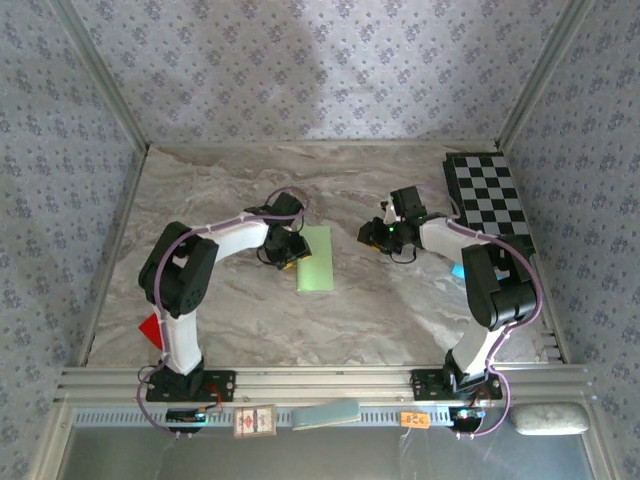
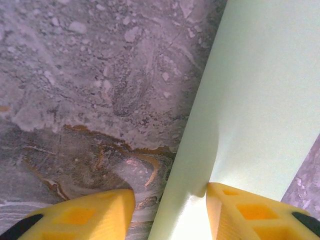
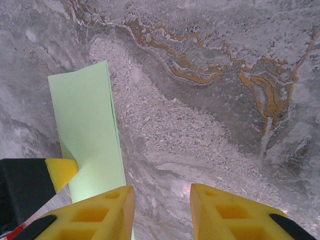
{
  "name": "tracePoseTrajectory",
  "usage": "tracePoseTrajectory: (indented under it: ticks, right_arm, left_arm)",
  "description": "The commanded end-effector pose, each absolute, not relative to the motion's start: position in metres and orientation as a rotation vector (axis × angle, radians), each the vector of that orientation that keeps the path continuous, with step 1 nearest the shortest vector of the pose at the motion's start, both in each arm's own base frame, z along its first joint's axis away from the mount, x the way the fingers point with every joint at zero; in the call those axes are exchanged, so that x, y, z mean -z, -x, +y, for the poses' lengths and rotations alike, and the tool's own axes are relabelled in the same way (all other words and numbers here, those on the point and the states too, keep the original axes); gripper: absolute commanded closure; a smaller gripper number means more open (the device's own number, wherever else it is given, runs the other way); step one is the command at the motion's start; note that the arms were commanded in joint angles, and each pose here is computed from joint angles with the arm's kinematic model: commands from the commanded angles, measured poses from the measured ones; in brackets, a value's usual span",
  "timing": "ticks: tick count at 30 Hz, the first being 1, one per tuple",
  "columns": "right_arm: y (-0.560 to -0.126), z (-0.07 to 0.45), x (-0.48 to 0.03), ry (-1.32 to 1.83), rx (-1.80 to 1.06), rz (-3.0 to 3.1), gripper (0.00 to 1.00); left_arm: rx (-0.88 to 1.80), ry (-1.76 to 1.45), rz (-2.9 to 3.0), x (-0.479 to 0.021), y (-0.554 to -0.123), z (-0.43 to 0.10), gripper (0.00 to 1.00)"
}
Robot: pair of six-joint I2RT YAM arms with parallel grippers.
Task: Fold a paper plane with a square sheet of paper (pick it up from the middle)
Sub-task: Hold the square sheet of paper at the center of the table.
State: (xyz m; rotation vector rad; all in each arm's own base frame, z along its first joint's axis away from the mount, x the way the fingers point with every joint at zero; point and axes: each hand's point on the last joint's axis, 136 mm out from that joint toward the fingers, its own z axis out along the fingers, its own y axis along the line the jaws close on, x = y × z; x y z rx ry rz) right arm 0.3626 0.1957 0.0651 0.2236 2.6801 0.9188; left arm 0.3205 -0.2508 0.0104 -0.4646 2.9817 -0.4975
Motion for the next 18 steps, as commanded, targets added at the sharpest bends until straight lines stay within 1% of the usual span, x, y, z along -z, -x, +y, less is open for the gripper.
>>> tracePoseTrajectory:
  ticks: [1, 18]
  right_arm:
    - [-0.368, 0.196, -0.071, -0.199, -0.917, 2.665, 0.64]
    - [-0.362, 0.215, -0.066, -0.154, -0.96, 2.687, 0.64]
  left_arm:
    - [0.256, 0.395, 3.223, 0.061, -0.264, -0.231, 0.54]
    - [0.24, 0.544, 3.216, 0.068, -0.266, -0.234, 0.53]
